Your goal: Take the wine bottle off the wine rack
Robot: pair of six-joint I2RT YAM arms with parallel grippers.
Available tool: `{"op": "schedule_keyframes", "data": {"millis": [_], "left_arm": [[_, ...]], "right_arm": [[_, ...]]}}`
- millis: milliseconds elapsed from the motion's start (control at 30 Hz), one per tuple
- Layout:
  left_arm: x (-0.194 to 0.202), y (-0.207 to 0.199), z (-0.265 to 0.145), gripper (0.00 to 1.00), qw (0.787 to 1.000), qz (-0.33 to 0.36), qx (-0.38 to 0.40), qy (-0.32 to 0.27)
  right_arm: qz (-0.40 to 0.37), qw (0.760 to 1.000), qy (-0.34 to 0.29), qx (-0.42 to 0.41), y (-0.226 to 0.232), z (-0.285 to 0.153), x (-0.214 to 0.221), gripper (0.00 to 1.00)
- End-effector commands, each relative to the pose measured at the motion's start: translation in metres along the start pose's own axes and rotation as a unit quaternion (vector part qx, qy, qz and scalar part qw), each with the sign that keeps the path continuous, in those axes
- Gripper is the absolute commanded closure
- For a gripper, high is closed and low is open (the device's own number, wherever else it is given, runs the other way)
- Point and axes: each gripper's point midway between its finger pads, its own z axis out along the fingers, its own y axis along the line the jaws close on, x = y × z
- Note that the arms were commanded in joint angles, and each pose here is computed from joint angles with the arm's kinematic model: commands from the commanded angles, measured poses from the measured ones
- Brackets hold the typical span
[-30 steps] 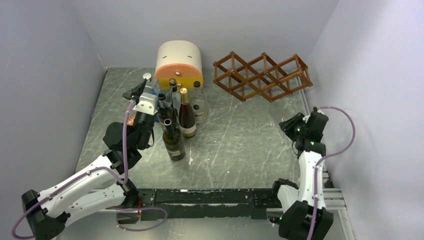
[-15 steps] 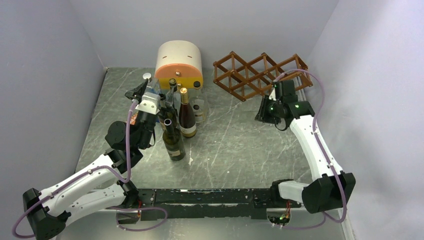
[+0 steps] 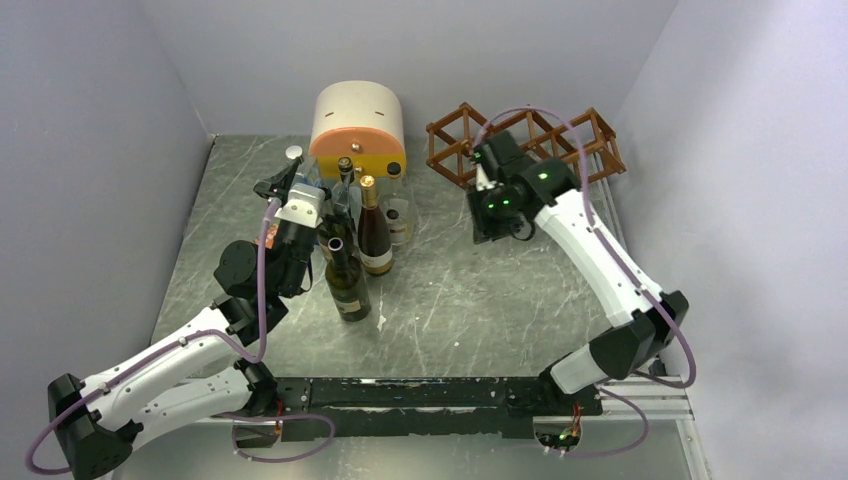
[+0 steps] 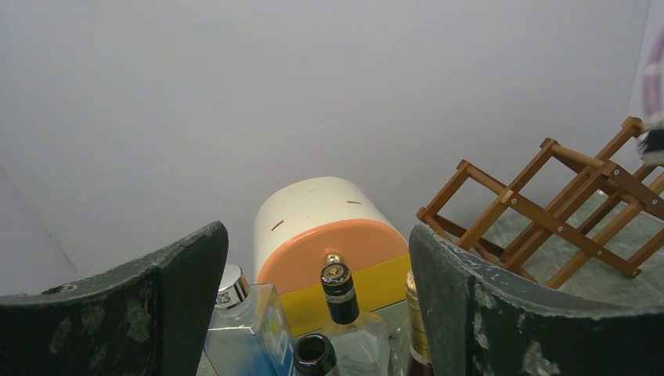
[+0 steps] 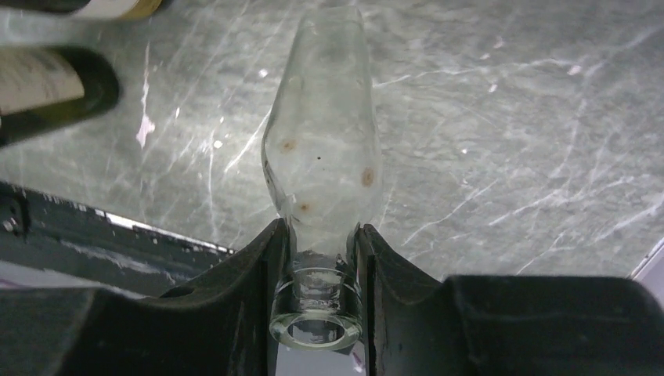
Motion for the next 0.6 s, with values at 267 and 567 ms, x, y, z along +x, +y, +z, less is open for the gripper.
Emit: {"op": "schedule_keyframes", "data": {"millis": [267,567], "left_arm": [[-0.013,0.009,0.000,0.11,1.000,0.003,-0.010,-0.018],[-0.015,0.010,0.000,0.11,1.000,0.002,-0.009,-0.021]], "right_arm": [[-0.116,0.991,0.068,-0.014,0.066,0.014,0.015,1.00],[-0.131,0.988,0.083,-0.011,0.073,0.026,0.017,0.90]]}}
